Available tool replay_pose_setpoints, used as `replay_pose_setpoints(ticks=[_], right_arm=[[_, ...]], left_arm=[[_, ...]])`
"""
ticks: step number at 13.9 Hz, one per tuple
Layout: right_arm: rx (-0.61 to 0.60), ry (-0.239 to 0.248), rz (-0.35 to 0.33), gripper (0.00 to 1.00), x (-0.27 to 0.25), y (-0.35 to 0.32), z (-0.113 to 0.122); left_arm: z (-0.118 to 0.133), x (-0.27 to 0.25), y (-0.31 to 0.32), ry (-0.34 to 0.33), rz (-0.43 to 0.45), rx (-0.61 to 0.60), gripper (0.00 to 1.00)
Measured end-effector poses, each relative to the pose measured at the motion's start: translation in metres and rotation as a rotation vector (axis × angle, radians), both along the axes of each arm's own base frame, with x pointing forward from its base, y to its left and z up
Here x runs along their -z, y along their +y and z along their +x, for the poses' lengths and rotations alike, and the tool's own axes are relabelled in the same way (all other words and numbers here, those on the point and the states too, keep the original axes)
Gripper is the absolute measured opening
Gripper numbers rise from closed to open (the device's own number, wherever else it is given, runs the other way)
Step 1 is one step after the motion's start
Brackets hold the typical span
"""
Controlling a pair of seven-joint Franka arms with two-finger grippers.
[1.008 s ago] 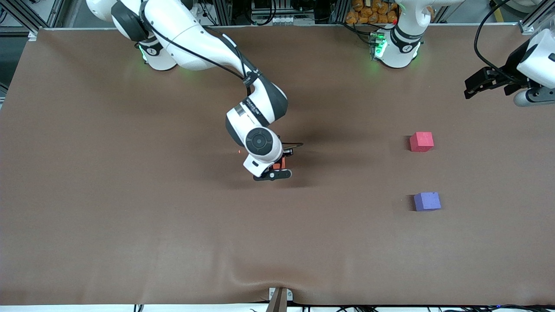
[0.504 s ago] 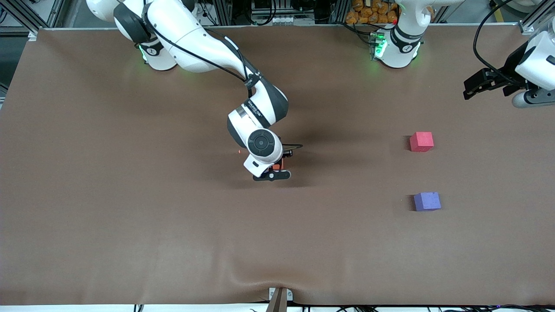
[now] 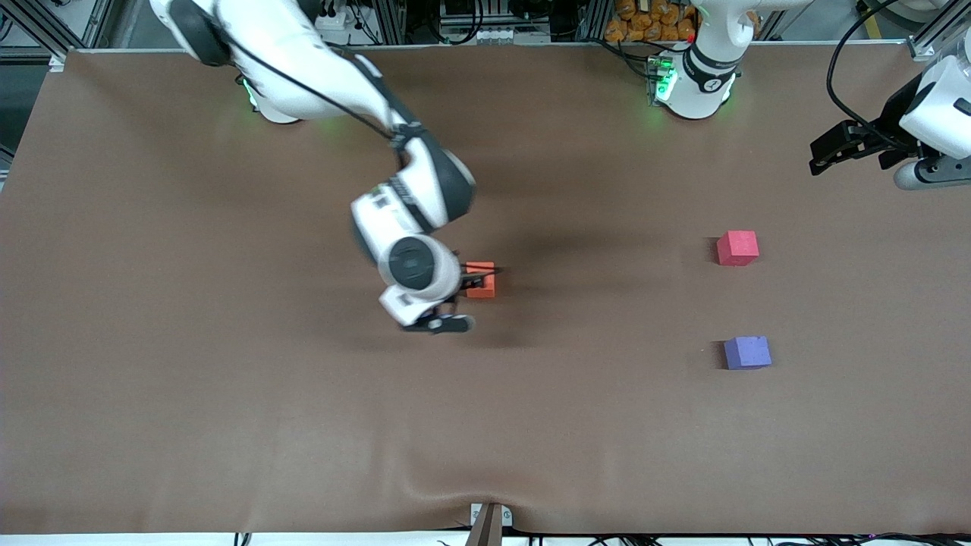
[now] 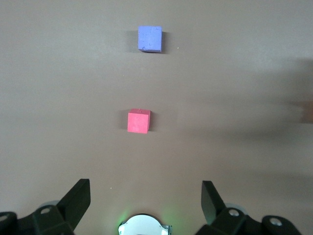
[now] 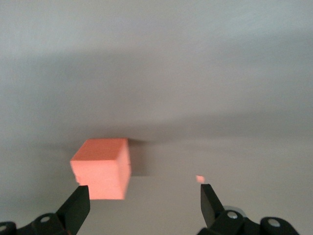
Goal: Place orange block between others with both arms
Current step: 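Set down the orange cube, open the right gripper and withdraw, then reach the left gripper to the orange cube and grasp it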
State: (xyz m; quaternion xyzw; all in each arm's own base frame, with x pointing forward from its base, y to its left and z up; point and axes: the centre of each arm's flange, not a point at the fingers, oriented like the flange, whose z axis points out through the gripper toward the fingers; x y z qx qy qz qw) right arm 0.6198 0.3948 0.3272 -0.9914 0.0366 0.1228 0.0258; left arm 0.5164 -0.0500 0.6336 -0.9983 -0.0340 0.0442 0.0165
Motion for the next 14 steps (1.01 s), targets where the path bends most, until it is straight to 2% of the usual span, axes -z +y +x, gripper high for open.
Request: replay_pose_setpoints(ticks=[3,6,9,14], right_arm=[[0.043,-0.009,-0.004,1.00,-0.073,-0.135,0.044],[0.055,-0.034,-0.018,1.00,-0.104,-0.244,0.056],[0.043,-0.050,-0.021,1.00,-0.131,-0.305,0.042],[0.023,-0.079,-0.072,1.00,-0.178,-0.350,-0.007]], left_arm=[[0.003,0.008,-0.018,0.012,0.001,0.034,1.00],[0.015,0.031,-0.059,0.021,-0.003,0.111,1.00],[0.026,0.062,-0.118,0.040,-0.017,0.175,1.00],[0.018,0.106,-0.252,0.091,-0.014,0.107,1.00]])
